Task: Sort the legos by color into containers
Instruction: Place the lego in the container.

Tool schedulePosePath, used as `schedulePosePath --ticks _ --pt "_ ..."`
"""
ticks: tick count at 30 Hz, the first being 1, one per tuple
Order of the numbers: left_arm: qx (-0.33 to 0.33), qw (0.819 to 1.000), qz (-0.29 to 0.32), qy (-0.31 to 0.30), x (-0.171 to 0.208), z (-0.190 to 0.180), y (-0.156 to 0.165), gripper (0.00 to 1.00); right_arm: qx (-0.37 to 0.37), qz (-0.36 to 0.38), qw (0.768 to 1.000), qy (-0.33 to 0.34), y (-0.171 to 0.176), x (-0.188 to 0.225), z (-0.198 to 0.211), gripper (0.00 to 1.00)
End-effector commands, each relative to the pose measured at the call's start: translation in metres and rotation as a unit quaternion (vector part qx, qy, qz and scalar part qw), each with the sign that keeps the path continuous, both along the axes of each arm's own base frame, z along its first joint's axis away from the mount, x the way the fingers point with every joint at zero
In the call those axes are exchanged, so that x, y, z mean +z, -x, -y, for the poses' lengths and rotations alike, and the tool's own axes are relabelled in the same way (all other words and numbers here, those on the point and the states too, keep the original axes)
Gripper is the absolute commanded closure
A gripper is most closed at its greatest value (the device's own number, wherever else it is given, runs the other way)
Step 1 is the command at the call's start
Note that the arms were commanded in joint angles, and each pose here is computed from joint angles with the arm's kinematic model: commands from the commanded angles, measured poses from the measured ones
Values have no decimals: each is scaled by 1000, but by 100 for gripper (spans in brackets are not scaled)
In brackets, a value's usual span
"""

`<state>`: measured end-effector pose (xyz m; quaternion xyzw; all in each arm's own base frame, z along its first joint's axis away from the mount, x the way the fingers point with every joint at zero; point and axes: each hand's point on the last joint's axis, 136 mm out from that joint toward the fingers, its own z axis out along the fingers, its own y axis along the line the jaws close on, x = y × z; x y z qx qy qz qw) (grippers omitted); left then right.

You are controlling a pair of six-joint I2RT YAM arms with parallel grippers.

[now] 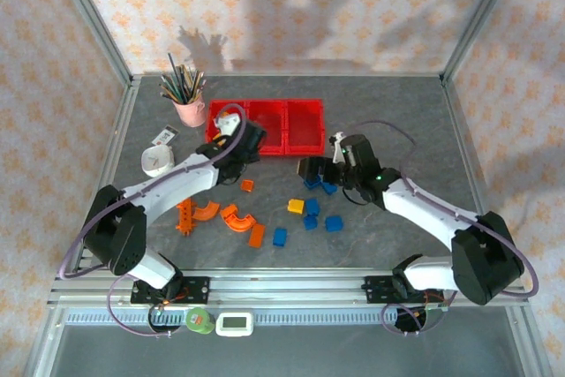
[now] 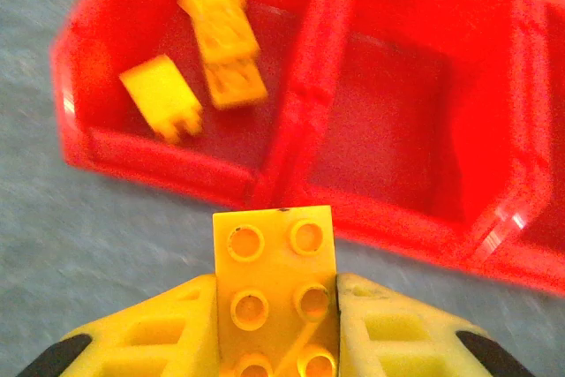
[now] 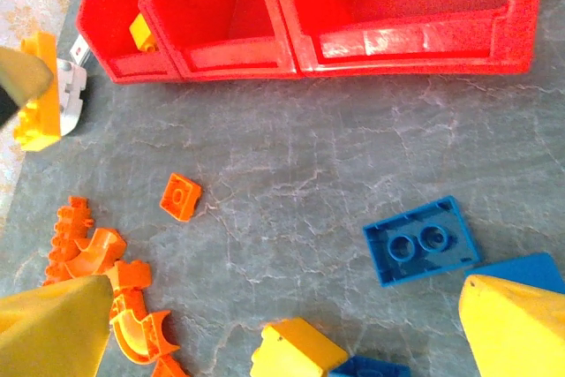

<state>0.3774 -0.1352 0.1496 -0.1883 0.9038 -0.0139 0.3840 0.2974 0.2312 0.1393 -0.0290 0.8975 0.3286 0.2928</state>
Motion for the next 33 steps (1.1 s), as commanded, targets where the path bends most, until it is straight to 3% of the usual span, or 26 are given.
schedulePosePath --ticks 1,14,17,23,33 --pt "10 999 11 -45 13 -30 -28 69 -1 30 999 -36 -16 27 -18 1" --pt "19 997 -5 -71 -5 -67 -131 68 -9 31 999 -36 -38 26 -29 0" --pt "0 997 -28 -77 -15 -63 -140 60 -7 29 999 -37 -39 26 -30 0" --pt "-22 998 -26 -60 -4 -56 -132 47 -11 34 999 -29 -42 30 -28 0" --pt "-95 995 -11 -1 21 -14 -69 42 -41 13 999 -8 -28 19 3 0"
